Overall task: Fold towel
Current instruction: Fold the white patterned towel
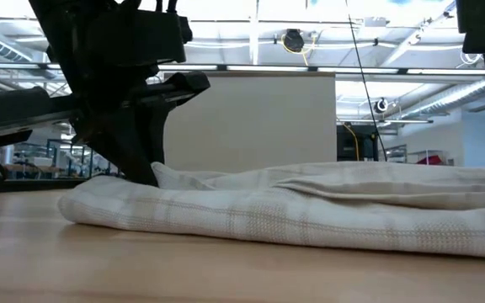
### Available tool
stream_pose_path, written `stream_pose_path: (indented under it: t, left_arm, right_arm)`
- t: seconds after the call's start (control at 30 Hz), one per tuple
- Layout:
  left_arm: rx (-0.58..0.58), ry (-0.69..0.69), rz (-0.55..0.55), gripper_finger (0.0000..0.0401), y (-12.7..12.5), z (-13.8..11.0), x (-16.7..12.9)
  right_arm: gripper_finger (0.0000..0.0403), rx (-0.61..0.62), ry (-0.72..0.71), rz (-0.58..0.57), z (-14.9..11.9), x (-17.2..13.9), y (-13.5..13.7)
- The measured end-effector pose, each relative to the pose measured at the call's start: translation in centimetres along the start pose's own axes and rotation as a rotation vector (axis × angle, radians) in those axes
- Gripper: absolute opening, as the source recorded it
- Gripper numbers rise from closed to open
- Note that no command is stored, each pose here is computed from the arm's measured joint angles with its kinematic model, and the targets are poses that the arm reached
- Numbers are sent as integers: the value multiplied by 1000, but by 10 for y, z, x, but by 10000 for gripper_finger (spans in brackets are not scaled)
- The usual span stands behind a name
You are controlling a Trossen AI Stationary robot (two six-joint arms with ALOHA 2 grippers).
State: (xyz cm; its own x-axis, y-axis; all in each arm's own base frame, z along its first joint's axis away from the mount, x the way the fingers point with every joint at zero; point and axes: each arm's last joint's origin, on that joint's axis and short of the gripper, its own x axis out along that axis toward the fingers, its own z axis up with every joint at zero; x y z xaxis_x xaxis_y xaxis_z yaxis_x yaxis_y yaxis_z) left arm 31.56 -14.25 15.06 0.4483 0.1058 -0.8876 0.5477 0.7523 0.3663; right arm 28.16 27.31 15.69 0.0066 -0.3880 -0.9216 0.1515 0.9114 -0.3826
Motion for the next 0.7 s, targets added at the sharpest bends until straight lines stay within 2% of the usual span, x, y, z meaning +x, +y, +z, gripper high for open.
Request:
stream_pose_path:
  t: [0.17,0.33,0.5,0.6,0.7]
  left_arm:
    - [7,2,-3,23,-2,0,-1]
    - [20,15,44,23,0,-1,-8]
    - [-6,-56,80,23,8,1,-35]
    - [-6,-99,68,23,6,2,-52]
    - [14,-113,-13,23,-5,2,-60]
  right_arm:
    - [7,-2,12,-17,0,0,-3]
    - [2,-9,47,-30,-2,-1,-6]
    - [1,24,36,-15,-6,-19,-17]
    - [1,48,-22,60,-9,-37,-22]
    - [1,33,-141,199,-9,-52,-12]
